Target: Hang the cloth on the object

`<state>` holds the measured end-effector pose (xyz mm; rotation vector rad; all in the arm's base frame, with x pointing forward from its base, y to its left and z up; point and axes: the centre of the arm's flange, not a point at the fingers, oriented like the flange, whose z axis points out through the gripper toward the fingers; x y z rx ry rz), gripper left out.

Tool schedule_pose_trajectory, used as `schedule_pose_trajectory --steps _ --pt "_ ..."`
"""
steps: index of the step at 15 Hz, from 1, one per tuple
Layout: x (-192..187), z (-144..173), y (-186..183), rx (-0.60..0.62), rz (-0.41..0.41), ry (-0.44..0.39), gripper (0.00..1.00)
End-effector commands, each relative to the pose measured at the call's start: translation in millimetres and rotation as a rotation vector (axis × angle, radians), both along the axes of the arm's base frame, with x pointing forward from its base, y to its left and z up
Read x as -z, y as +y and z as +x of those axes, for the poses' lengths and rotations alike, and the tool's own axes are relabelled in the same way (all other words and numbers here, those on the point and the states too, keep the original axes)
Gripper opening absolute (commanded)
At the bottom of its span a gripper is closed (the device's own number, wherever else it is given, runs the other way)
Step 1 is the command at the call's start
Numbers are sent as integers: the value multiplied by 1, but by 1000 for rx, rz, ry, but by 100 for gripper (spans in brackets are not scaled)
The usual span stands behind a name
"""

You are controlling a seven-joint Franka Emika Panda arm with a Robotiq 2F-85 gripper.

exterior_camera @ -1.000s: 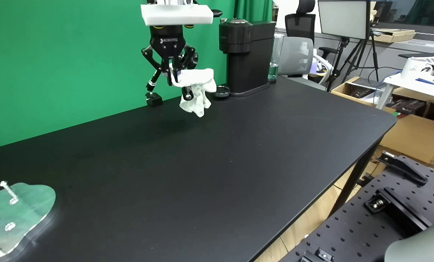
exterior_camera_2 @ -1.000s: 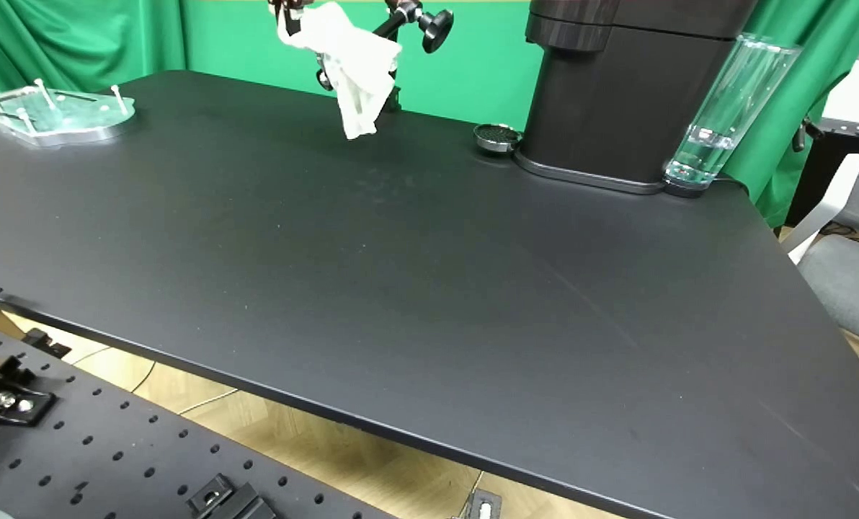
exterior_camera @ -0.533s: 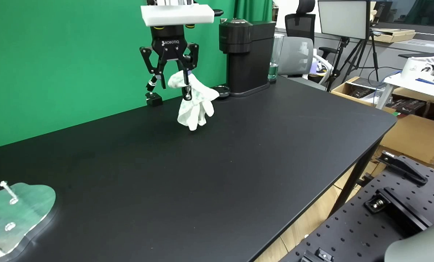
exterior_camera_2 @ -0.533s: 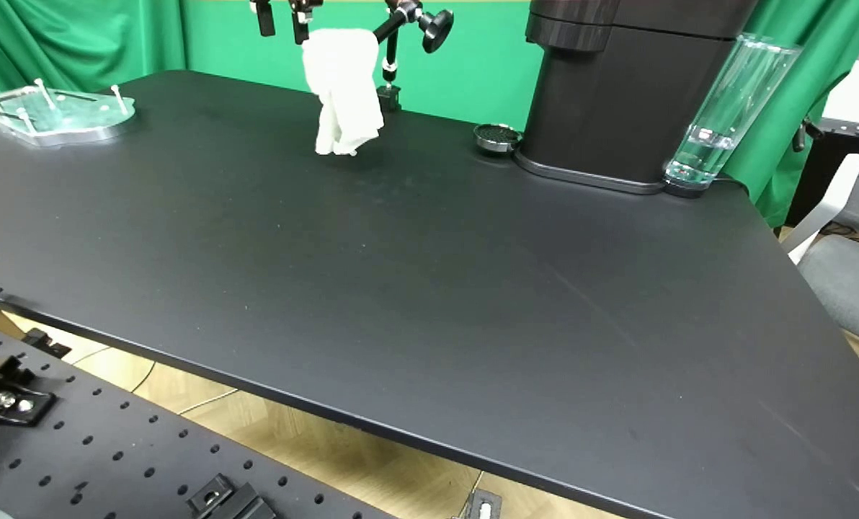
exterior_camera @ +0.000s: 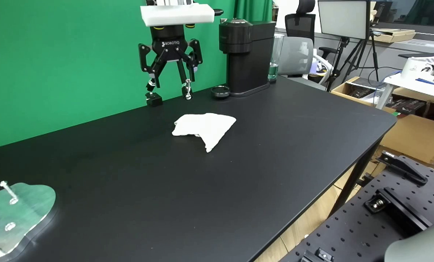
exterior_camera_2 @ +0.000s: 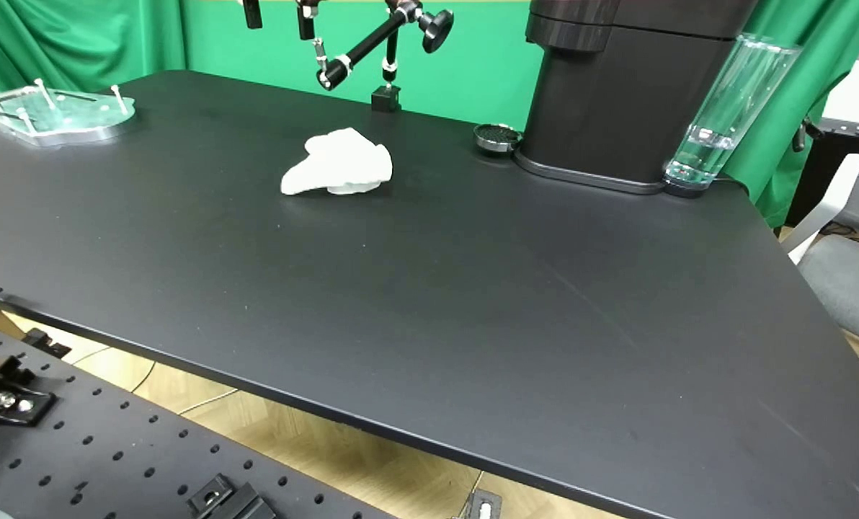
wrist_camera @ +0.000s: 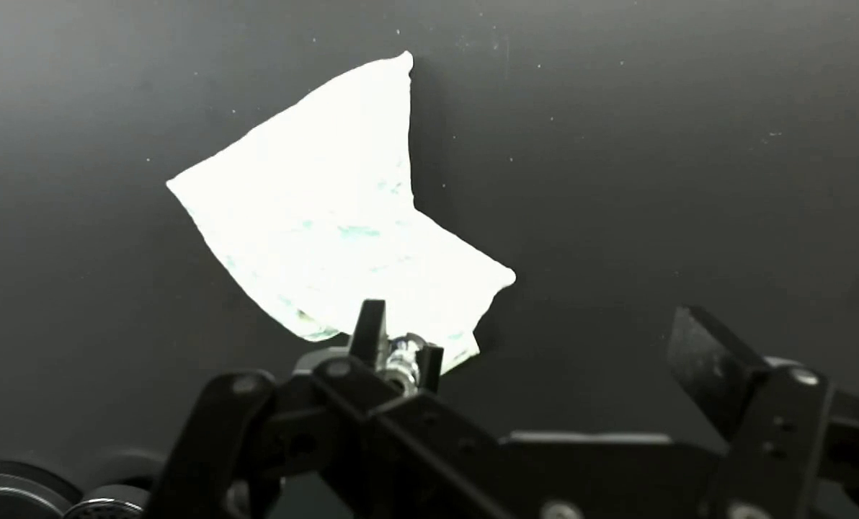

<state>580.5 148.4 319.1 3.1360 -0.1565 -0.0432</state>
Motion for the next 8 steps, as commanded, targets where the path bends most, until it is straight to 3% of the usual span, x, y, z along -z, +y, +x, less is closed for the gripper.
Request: schedule_pose_trajectory --steps 1,6,8 --pt "-9 3 0 -32 -29 18 100" --pt "-10 6 -2 -125 -55 5 100" --pt "-12 2 0 -112 -33 62 100"
